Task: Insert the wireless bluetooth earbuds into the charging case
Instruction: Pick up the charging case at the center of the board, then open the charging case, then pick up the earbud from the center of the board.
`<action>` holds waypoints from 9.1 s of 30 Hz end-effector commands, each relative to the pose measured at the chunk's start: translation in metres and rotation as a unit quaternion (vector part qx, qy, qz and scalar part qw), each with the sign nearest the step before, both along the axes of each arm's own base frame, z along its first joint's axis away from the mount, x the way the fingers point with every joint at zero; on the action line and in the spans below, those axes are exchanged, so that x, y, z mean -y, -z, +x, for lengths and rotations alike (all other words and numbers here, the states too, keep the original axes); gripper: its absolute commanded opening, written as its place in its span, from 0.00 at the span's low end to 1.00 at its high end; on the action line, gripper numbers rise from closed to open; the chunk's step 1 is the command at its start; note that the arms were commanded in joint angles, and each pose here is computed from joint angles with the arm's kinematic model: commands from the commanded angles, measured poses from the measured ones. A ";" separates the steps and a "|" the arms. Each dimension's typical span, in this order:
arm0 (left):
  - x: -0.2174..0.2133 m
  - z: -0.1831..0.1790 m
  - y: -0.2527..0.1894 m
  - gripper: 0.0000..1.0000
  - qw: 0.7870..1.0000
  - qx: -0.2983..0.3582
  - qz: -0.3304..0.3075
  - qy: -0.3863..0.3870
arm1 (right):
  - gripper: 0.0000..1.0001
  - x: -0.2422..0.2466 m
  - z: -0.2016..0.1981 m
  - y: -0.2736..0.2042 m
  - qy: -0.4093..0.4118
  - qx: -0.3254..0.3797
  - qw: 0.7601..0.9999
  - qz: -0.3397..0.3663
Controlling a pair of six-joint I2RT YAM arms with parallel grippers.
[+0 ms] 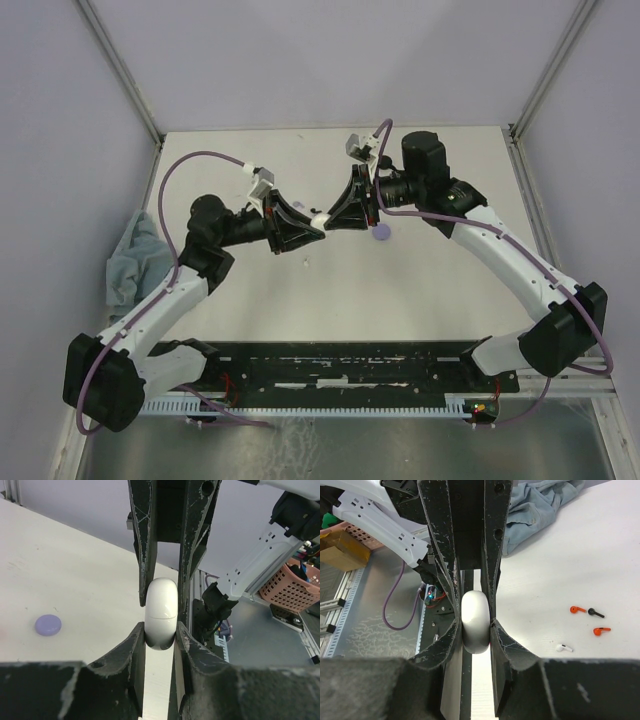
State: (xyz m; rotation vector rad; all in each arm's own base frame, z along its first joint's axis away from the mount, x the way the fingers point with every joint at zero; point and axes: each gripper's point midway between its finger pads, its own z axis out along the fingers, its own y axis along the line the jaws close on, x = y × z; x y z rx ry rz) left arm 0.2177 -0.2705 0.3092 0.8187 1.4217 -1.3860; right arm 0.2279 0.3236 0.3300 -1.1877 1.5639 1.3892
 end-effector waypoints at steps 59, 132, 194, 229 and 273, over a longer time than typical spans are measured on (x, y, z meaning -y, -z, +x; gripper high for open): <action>-0.025 0.010 -0.082 0.10 0.977 0.081 -0.174 -0.094 | 0.52 -0.006 0.005 -0.053 0.044 0.039 0.970 0.237; -0.015 0.032 -0.063 0.62 0.990 0.041 -0.078 -0.110 | 0.17 -0.003 -0.008 -0.034 0.006 0.136 0.978 0.158; -0.047 0.095 0.230 0.76 0.792 -0.203 0.434 -0.379 | 0.13 0.037 0.032 0.079 0.175 0.197 0.965 -0.012; -0.112 0.092 0.269 0.72 0.694 -0.191 0.530 -0.448 | 0.12 0.037 0.033 0.074 0.174 0.185 0.967 -0.007; -0.056 0.106 0.286 0.45 0.740 -0.275 0.533 -0.306 | 0.12 0.040 0.023 0.076 0.167 0.166 0.972 -0.009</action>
